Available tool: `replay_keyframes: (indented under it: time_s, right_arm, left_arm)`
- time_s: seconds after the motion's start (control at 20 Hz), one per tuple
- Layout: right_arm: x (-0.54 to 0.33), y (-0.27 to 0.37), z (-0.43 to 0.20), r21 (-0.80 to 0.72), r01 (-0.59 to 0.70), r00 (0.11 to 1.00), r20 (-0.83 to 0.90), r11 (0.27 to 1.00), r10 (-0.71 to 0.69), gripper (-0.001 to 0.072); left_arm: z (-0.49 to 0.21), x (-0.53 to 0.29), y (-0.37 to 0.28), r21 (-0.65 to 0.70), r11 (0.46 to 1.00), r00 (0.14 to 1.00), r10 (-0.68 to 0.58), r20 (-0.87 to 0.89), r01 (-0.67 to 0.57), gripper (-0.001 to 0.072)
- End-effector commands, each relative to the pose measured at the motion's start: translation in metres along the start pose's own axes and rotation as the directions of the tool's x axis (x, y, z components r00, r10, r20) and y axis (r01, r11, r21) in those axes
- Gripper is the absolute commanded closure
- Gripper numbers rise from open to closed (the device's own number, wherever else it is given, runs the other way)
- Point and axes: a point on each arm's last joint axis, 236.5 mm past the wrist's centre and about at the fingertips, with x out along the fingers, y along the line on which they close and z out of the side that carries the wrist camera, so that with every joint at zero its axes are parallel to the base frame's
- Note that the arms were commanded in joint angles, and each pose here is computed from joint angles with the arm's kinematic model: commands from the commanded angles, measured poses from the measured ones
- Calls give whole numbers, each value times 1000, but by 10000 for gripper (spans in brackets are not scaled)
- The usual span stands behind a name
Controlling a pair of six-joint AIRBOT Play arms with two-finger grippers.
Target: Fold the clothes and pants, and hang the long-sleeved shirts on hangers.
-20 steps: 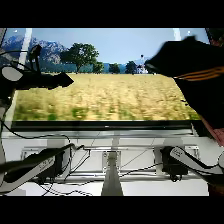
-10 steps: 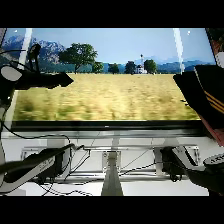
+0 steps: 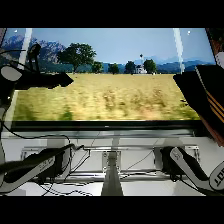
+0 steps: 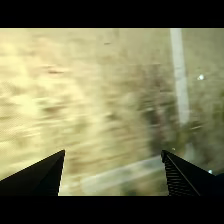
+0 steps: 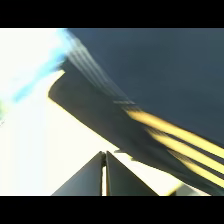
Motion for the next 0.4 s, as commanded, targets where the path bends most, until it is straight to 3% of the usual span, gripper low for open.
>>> replay_keyframes:
  time_s: [0.0,0.15,0.35]
  right_arm:
    - [0,133,-20,-336,-220,972,6,916,235,687]
    - [-10,190,-36,-497,-264,948,22,827,316,687]
    - [-17,212,-53,-534,-308,934,-13,788,357,686]
  left_arm:
    - [1,-1,0,1,1000,1000,1,2,-1,15]
    - [1,-1,0,1,1000,1000,1,2,-1,15]
    - [1,-1,0,1,1000,1000,1,2,-1,15]
